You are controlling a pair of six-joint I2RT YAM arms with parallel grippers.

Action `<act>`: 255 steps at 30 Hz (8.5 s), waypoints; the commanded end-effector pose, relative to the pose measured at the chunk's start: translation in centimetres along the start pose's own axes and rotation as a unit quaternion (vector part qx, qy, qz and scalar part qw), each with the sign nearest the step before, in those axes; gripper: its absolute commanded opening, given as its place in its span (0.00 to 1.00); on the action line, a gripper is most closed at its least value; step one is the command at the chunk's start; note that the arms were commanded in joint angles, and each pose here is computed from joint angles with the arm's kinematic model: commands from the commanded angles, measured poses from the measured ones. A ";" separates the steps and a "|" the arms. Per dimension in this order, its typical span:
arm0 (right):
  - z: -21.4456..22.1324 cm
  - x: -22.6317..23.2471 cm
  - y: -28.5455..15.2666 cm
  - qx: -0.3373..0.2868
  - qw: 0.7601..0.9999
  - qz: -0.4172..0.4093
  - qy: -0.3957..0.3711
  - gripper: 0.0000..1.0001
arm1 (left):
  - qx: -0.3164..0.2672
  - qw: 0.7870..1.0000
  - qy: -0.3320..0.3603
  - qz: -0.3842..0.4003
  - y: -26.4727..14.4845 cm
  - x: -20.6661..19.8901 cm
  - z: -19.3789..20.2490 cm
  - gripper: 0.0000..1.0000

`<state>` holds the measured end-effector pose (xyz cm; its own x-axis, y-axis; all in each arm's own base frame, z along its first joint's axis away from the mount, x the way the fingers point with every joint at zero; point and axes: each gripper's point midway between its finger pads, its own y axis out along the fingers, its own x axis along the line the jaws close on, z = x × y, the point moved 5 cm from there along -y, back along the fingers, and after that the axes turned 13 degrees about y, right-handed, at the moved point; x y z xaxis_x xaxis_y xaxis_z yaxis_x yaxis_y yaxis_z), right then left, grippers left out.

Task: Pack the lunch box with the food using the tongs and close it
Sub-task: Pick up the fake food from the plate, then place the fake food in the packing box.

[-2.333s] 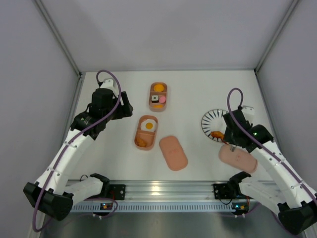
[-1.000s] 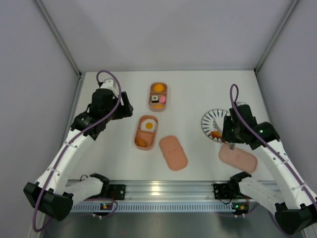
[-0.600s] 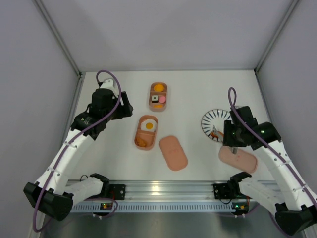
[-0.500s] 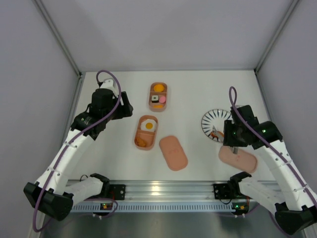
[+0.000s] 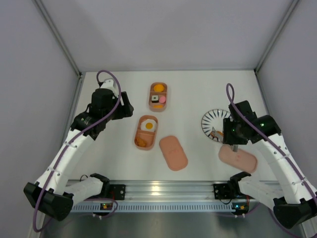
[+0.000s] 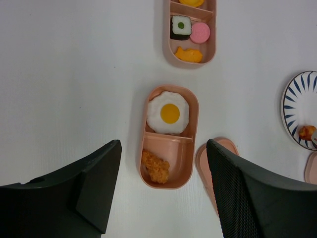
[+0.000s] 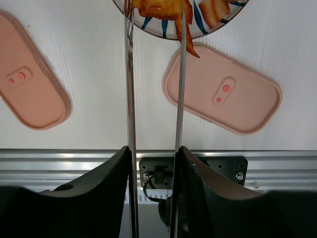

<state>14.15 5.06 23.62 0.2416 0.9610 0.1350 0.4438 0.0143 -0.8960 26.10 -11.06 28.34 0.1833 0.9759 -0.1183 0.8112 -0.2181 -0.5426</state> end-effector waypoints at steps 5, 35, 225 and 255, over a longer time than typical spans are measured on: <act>0.1 -0.4 -0.6 0.020 1.000 0.013 -0.005 0.43 | -0.040 0.999 0.000 0.015 -1.0 -0.2 -1.6 0.75; -1.2 0.3 2.0 0.021 0.998 0.053 -0.022 0.43 | -0.040 0.999 -0.004 0.024 -0.7 -0.3 -1.8 0.75; -6.2 20.3 -3.4 -0.039 0.910 -0.409 0.050 0.00 | -0.019 1.000 -0.006 0.013 0.4 0.0 -0.9 0.74; -1.1 24.2 3.1 0.024 0.913 -0.403 0.059 0.00 | -0.014 1.000 -0.006 0.013 0.6 0.0 -0.5 0.74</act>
<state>21.98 26.94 22.99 -0.0025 0.6502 0.7597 0.4421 0.6822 -0.5824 26.44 -11.29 27.99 0.1978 0.9697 -0.1436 0.7998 -0.2443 -0.5483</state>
